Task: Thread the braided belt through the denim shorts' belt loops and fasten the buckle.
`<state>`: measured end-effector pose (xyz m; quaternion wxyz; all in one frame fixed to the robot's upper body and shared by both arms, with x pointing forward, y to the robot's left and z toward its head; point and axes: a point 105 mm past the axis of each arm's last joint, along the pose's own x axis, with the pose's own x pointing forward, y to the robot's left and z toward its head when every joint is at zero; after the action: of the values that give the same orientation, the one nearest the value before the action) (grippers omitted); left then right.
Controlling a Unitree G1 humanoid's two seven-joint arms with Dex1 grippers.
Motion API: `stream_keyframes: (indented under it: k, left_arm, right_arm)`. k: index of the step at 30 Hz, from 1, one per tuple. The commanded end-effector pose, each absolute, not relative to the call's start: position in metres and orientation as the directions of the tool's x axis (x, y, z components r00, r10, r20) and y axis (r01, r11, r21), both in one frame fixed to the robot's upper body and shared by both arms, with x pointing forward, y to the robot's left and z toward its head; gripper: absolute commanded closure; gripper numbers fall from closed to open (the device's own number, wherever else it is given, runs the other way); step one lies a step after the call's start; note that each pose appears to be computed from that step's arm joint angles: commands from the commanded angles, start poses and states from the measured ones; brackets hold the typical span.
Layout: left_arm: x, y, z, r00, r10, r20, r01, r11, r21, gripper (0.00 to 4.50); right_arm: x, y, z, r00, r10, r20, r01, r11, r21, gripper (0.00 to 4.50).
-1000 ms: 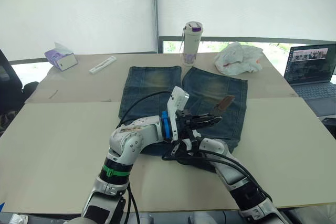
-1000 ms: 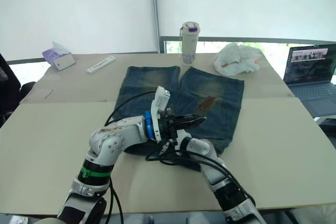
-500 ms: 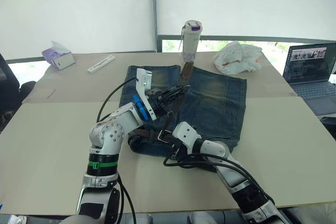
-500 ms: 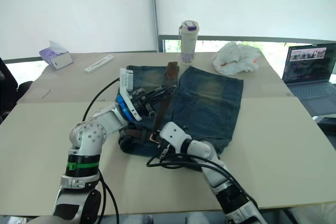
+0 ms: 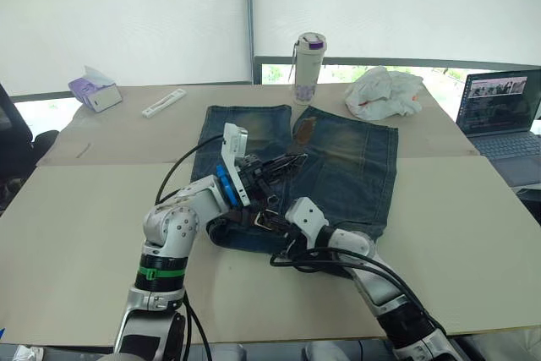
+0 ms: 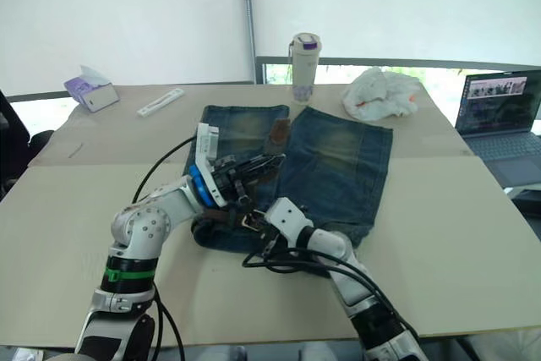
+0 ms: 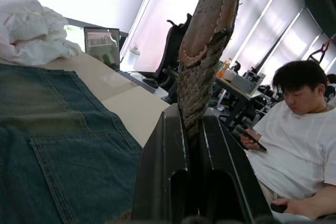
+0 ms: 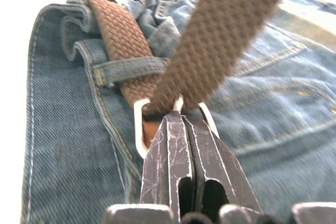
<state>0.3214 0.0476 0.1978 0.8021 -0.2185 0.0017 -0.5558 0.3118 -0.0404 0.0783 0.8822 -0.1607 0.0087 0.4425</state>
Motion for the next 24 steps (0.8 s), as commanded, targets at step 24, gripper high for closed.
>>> stream_keyframes:
  k: [24]
  left_arm:
    - [0.352, 0.098, 0.196, 0.455, -0.826, 0.333, 0.814, 0.234, -0.532, 4.50]
  right_arm:
    - [0.305, -0.062, 0.107, 0.632, 0.772, -0.070, -0.761, 0.600, -0.248, 4.46]
